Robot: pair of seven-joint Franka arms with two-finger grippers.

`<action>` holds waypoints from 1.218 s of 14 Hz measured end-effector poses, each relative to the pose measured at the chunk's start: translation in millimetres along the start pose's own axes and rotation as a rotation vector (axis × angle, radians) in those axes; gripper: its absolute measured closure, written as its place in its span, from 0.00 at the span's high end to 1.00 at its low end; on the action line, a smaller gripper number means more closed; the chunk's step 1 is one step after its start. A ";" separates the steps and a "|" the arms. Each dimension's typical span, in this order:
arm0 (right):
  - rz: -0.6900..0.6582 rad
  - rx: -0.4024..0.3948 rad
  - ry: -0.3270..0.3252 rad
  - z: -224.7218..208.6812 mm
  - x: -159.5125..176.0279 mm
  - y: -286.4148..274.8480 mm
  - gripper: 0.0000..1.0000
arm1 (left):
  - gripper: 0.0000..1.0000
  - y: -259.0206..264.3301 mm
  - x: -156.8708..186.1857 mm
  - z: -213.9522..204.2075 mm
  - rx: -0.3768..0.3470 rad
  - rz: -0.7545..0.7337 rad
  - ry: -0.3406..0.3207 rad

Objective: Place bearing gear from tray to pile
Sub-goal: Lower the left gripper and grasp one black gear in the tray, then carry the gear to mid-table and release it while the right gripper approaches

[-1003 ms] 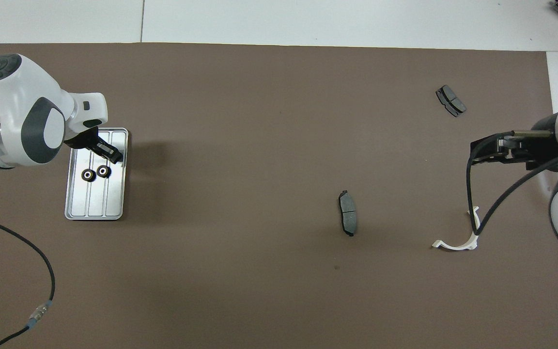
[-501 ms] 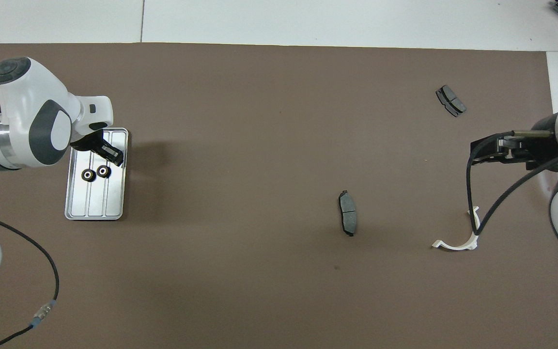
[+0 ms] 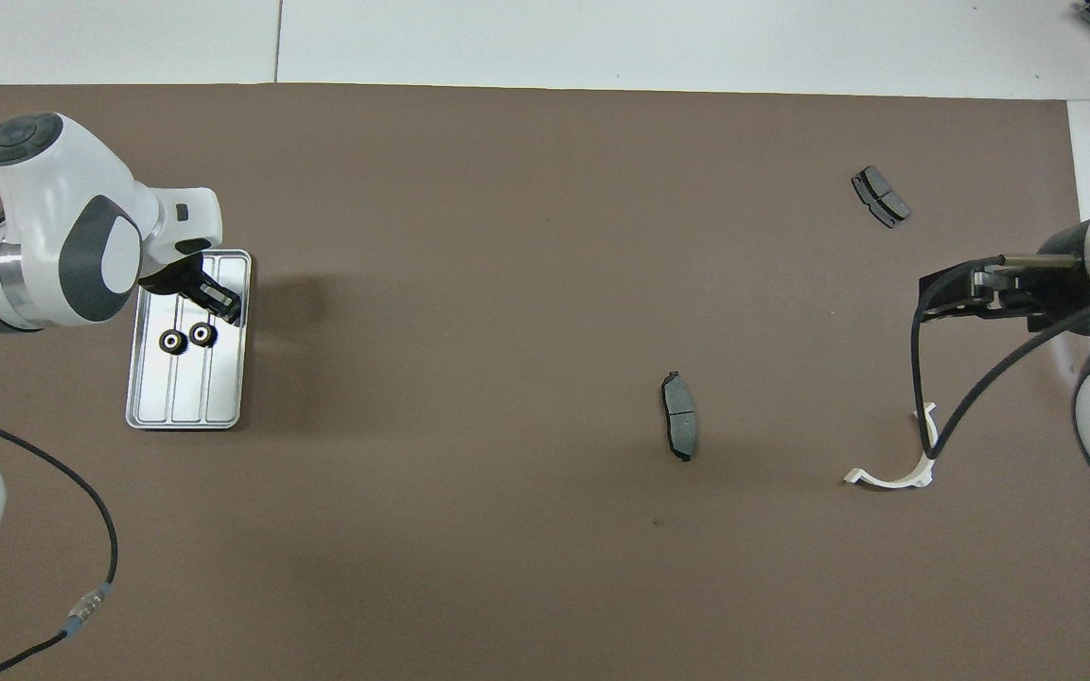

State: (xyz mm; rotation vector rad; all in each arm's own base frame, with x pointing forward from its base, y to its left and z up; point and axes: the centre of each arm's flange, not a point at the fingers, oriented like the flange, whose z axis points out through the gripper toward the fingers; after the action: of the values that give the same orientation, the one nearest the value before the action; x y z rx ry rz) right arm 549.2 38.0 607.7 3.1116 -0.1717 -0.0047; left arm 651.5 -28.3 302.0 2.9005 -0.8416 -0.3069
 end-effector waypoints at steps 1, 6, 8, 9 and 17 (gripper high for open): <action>0.000 0.000 0.000 0.0 0.0 0.0 1.00 | 0.23 0.0 0.0 0.0 0.000 0.000 0.000; 0.000 0.000 0.000 0.0 0.0 0.0 1.00 | 0.23 -0.2 0.0 -0.3 0.000 0.000 0.000; 0.000 0.000 0.000 0.0 0.0 0.0 1.00 | 0.23 -1.3 0.7 -3.3 0.005 -0.001 0.007; 0.000 0.000 0.000 0.0 0.0 0.0 1.00 | 0.23 -2.6 1.5 -7.6 0.009 -0.002 0.014; 0.000 0.000 0.000 0.0 0.0 0.0 1.00 | 0.23 32.6 33.8 -57.3 -0.045 -0.247 0.143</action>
State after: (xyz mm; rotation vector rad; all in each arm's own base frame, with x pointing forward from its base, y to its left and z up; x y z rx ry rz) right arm 549.2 38.0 607.7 3.1116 -0.1718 -0.0048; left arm 675.3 -71.3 357.4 2.9417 -0.4502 -0.1329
